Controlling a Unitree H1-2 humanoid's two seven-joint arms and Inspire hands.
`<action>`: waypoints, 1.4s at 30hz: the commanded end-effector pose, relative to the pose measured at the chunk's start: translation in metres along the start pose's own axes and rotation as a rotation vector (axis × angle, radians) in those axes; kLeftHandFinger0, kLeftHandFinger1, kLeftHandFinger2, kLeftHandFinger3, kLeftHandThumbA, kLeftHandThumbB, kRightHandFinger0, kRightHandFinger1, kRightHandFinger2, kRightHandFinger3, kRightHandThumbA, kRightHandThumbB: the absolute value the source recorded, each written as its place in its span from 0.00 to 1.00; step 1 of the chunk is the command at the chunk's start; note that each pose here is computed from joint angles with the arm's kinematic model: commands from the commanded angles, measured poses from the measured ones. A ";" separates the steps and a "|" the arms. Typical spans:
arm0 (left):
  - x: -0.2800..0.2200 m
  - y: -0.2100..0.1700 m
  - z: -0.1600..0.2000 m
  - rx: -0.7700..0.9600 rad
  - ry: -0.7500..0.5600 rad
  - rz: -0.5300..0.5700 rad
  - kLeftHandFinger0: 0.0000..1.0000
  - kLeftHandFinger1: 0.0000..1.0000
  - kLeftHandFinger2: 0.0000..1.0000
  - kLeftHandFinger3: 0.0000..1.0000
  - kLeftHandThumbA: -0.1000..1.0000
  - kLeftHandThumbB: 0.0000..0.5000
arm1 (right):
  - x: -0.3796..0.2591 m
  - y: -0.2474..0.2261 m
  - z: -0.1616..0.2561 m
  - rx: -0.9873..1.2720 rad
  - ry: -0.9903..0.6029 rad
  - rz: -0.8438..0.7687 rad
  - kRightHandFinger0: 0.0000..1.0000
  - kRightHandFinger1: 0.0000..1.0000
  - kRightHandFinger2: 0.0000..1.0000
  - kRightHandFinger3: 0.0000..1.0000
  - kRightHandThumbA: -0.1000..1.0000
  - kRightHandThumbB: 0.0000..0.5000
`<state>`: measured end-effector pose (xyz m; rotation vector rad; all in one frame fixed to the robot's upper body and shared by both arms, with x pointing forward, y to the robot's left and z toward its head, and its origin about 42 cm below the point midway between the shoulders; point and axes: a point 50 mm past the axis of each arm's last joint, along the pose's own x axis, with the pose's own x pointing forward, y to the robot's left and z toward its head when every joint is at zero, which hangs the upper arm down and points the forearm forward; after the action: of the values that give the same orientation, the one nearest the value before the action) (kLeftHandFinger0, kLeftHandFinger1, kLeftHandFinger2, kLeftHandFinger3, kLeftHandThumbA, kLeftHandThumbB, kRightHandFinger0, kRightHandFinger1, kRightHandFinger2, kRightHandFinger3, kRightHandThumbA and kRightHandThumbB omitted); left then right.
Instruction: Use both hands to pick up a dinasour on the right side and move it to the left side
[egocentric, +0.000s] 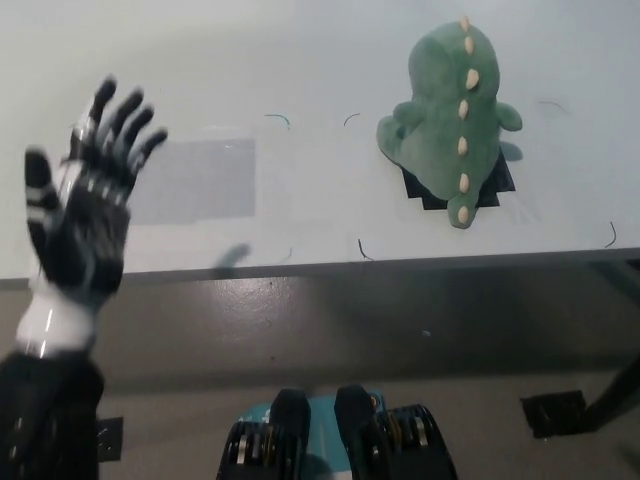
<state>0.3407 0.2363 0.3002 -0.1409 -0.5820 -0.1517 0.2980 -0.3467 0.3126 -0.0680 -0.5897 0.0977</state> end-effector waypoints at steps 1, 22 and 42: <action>0.033 -0.002 0.010 0.009 -0.039 0.000 1.00 1.00 1.00 1.00 1.00 0.69 | 0.023 -0.004 0.027 -0.041 -0.060 -0.011 1.00 1.00 1.00 1.00 1.00 0.57; 0.208 -0.068 0.029 0.057 -0.092 -0.123 0.99 1.00 1.00 1.00 1.00 0.63 | 0.156 -0.006 0.015 -0.071 -0.067 0.007 1.00 1.00 1.00 1.00 1.00 0.59; 0.291 -0.131 -0.006 0.067 0.076 -0.153 0.98 1.00 1.00 1.00 1.00 0.70 | 0.275 0.003 0.005 -0.071 0.075 0.078 1.00 1.00 1.00 1.00 1.00 0.70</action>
<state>0.5582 0.0980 0.4202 -0.0287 -0.4007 -0.2933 0.5143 -0.3169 0.4261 -0.1050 -0.4339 0.1240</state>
